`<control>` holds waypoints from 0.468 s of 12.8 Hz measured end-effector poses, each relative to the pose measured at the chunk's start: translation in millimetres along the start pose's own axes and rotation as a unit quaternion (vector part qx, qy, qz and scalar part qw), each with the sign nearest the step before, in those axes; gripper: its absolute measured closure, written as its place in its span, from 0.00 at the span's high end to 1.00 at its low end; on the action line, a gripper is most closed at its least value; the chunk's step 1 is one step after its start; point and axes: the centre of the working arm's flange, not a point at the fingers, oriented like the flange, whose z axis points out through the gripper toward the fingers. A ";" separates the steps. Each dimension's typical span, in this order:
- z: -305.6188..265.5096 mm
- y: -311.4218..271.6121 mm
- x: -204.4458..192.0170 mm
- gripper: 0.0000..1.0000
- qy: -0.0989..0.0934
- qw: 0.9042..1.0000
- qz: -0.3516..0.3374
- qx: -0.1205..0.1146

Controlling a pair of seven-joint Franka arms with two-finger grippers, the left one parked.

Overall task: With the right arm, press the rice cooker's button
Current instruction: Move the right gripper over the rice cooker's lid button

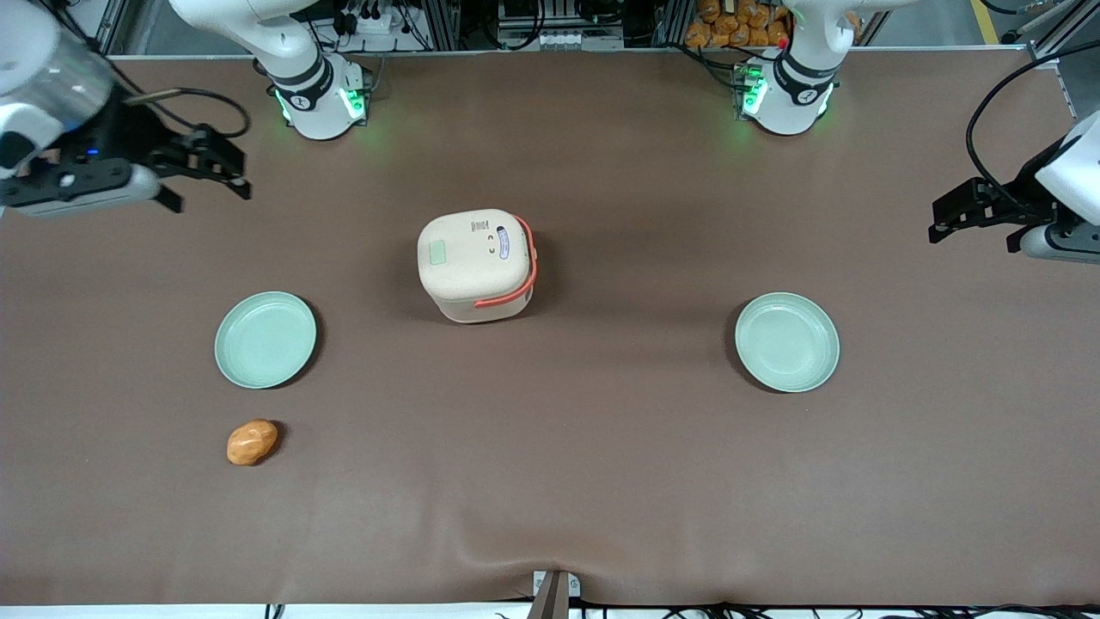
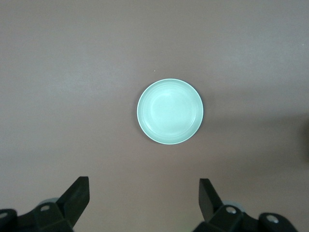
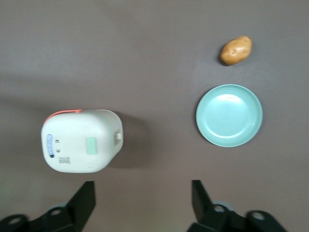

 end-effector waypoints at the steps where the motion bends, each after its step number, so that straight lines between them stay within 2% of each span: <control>1: 4.2 -15.0 -0.5 0.69 -0.003 1.000 0.000 -0.001; 6: 38.1 -74.6 6.6 0.07 -0.013 1.000 0.002 -0.005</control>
